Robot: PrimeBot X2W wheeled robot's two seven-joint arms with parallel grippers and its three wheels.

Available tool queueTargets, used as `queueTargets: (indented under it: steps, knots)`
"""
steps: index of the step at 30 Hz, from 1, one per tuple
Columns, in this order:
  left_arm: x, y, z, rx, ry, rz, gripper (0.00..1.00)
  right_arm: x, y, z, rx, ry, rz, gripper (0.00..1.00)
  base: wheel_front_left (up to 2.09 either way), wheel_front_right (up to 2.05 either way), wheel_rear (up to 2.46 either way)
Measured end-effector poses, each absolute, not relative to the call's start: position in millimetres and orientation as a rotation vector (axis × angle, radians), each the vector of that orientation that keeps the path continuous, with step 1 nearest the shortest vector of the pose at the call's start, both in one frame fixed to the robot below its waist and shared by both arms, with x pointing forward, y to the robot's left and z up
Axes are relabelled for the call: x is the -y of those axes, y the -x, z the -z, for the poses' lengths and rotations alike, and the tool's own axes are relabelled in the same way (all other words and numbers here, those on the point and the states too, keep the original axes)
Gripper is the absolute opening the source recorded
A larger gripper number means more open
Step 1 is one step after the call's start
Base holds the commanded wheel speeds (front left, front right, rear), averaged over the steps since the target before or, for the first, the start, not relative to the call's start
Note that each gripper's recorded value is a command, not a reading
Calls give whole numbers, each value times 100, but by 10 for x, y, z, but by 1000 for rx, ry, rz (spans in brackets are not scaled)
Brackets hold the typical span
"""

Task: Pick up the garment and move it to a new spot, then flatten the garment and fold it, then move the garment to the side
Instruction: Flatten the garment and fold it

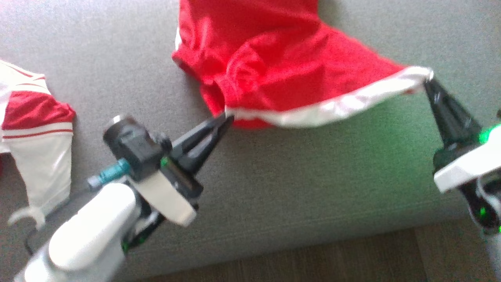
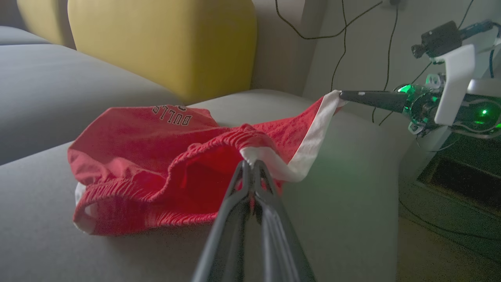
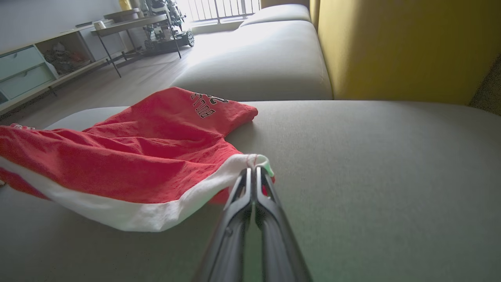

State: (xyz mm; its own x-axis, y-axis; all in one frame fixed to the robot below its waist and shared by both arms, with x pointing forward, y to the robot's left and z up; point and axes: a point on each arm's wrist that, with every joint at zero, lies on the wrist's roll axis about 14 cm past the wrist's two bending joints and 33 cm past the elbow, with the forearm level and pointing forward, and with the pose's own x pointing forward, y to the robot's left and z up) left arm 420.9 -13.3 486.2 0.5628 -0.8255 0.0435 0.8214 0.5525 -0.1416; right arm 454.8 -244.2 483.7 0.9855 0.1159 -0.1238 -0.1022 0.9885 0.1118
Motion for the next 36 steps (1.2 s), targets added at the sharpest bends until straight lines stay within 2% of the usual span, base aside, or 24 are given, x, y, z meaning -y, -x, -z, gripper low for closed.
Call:
queueTargets:
  steps: [7,13,17,21,27,36]
  knots:
    - [121,-3665,-4522,-150,111,1010,0,2535,-4089,-4918,-161,-82,-50,0,0,0,0]
    - [79,-3451,-4437,-229,96,1010,0,2670,-3925,-4993,-192,-35,6,0,0,0,0]
    - [75,-3444,-4468,-266,182,974,0,2657,-3941,-4996,-211,-14,9,0,0,0,0]
    - [90,-3624,-4597,-271,369,882,0,2587,-4173,-5074,-170,-24,-3,0,0,0,0]
    - [46,-4020,-4621,-285,577,741,0,2422,-4819,-5143,-119,-45,-26,0,0,0,0]
    - [-223,-4504,-4517,-289,871,484,0,1999,-5743,-5103,-136,0,-133,0,0,0,0]
